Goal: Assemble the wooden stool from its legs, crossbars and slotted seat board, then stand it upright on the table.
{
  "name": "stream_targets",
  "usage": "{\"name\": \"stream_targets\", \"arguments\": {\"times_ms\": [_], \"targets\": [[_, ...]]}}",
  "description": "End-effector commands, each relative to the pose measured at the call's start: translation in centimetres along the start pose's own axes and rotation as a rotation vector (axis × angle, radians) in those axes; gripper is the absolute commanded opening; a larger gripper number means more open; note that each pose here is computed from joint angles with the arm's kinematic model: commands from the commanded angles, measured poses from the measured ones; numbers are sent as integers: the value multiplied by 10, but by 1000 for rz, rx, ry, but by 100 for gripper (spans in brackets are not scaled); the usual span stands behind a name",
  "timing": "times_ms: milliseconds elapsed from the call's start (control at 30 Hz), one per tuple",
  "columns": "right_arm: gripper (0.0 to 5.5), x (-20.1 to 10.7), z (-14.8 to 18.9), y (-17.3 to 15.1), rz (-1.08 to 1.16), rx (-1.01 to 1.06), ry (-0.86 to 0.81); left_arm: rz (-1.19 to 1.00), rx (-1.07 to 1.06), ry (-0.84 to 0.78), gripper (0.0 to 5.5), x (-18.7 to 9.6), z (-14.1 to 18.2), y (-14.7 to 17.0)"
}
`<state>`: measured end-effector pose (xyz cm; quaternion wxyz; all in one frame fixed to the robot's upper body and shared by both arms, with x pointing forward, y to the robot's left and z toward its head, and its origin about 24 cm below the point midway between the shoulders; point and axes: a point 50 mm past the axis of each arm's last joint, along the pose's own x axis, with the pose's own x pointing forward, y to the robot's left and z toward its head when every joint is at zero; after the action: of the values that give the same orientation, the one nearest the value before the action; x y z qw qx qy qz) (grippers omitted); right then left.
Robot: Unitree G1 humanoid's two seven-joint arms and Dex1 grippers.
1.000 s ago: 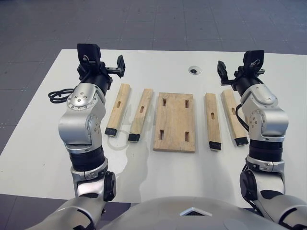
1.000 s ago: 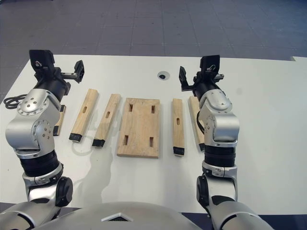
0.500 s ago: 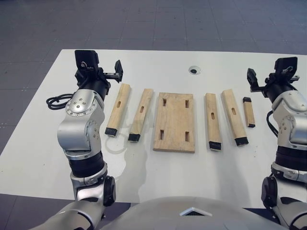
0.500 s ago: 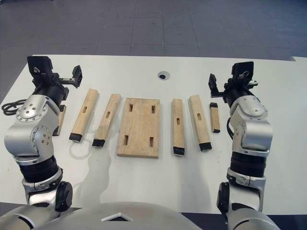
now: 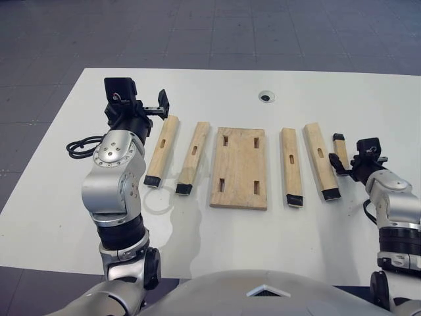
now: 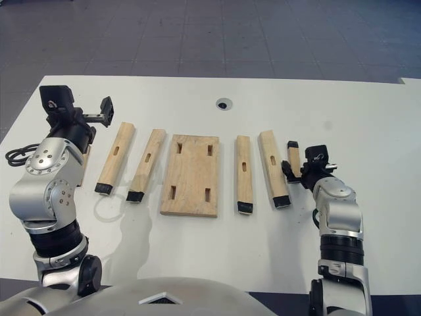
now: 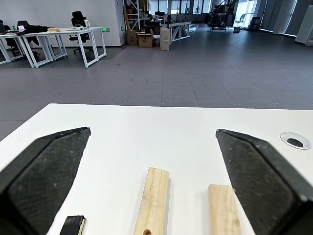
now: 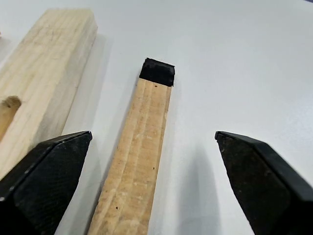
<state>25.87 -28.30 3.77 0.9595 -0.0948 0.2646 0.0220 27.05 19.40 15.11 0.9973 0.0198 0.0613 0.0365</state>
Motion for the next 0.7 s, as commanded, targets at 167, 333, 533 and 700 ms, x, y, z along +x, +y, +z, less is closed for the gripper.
{"name": "stream_targets", "arguments": {"times_ms": [167,333,533,700], "targets": [[467,-8,-70,-2,-5,81,243,7,4,-1,473,-3,2,-1],[467,-14,-121,1,-18,225,389,1,4,-2,473,-3,3,-2],[402,-19,-140,11,52,225,446,-8,-5,-7,473,-2,5,-7],[329,-18,-138,12,98,206,462,-11,-23,0,473,-3,3,-12]]}}
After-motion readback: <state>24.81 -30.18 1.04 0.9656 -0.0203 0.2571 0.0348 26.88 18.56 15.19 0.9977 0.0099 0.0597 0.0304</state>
